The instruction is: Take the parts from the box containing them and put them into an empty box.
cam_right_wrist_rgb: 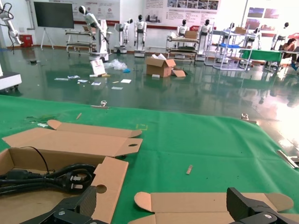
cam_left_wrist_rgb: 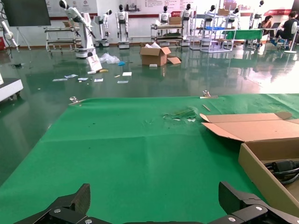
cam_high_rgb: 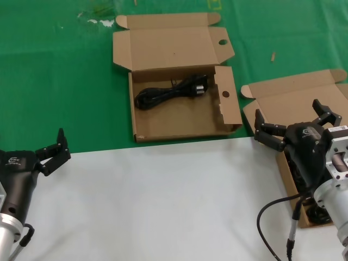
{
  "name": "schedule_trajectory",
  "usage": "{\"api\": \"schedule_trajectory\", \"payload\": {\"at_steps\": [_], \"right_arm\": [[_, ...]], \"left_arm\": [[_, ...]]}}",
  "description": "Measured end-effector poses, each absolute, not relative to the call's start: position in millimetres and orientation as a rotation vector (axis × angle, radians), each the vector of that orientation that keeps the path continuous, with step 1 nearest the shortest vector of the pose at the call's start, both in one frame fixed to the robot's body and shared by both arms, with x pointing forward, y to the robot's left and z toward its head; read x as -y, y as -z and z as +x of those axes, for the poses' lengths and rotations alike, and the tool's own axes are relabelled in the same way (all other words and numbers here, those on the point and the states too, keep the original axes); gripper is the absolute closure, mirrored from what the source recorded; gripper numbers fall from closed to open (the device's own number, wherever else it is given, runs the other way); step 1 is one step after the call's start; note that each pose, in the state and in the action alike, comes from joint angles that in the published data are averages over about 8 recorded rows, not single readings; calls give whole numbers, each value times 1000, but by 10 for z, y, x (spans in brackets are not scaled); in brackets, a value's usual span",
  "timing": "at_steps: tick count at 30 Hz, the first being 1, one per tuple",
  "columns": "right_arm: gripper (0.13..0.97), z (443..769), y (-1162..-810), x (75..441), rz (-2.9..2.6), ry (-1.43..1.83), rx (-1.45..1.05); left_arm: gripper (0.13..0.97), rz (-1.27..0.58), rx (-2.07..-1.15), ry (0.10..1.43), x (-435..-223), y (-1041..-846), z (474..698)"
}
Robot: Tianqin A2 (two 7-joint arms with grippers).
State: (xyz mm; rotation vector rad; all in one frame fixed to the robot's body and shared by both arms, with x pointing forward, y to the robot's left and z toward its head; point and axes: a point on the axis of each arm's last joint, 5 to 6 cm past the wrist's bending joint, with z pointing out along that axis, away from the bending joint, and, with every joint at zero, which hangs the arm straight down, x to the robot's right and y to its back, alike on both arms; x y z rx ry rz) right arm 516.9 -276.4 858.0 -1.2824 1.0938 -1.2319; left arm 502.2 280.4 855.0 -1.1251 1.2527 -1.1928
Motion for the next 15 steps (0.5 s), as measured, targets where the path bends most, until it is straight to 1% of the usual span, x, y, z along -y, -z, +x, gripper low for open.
{"api": "schedule_trajectory", "payload": {"at_steps": [15], "right_arm": [[130,5169,-8580,2764,-1282,1232,-1094]], "left_arm": [[132,-1125,-1253,1193,-2804,-8550,5022]]}}
